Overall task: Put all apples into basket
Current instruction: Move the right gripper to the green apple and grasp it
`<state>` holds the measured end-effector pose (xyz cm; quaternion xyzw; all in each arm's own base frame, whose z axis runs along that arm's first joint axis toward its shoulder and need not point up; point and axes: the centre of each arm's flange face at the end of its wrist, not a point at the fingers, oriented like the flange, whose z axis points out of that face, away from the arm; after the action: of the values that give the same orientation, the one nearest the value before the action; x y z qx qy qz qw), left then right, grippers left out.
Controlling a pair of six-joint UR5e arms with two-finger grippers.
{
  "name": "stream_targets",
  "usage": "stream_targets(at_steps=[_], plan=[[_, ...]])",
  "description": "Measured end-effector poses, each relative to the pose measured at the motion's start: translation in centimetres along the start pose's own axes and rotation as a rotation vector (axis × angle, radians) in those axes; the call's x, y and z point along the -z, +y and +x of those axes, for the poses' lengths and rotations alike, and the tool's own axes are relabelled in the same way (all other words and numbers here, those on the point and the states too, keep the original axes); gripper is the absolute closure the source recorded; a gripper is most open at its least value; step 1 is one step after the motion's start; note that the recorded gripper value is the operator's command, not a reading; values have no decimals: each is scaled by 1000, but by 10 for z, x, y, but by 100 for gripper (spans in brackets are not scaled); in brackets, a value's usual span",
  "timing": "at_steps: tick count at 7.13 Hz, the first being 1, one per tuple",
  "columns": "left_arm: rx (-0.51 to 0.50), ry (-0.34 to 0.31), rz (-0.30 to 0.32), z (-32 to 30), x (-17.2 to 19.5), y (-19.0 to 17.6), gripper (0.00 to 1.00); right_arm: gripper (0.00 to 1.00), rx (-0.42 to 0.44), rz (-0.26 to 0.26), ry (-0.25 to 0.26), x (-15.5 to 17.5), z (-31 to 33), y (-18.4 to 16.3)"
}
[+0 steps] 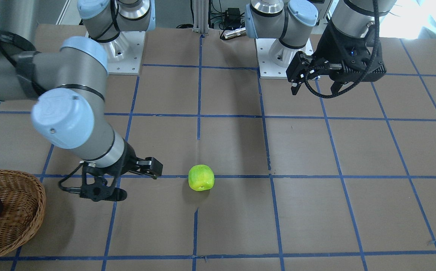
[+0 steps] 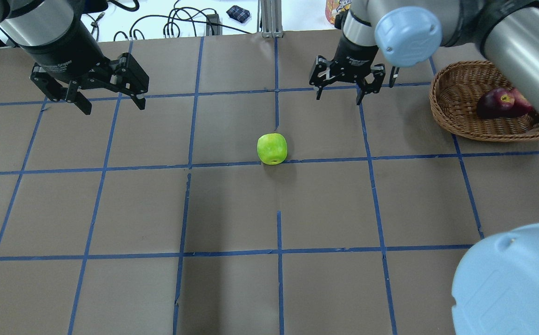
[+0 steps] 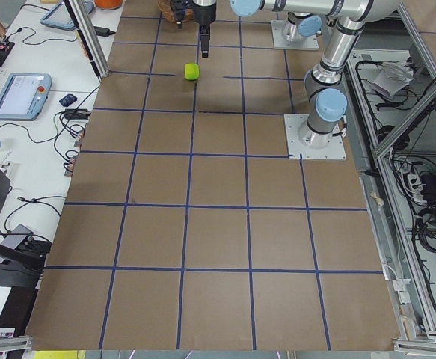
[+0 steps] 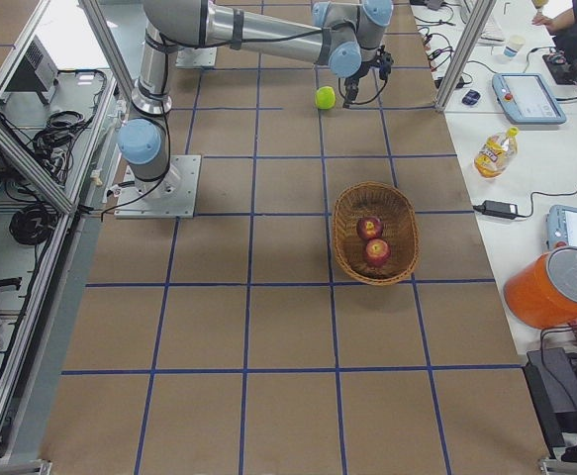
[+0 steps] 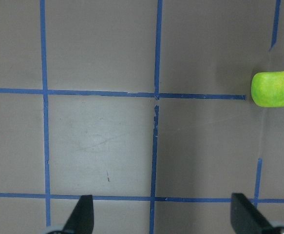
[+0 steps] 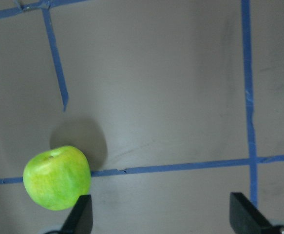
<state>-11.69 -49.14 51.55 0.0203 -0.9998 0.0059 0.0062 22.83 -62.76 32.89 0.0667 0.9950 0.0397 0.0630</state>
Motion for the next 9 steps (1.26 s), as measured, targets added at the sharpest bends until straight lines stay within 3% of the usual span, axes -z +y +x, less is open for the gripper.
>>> stream_targets(at_steps=[3, 5, 9], plan=[[-5, -10, 12, 0, 10, 5, 0, 0, 17, 67, -22, -68, -74, 36], [-5, -7, 9, 1, 16, 10, 0, 0, 62, 55, -16, -92, -105, 56], [0, 4, 8, 0, 16, 9, 0, 0, 96, 31, -3, -135, -118, 58]])
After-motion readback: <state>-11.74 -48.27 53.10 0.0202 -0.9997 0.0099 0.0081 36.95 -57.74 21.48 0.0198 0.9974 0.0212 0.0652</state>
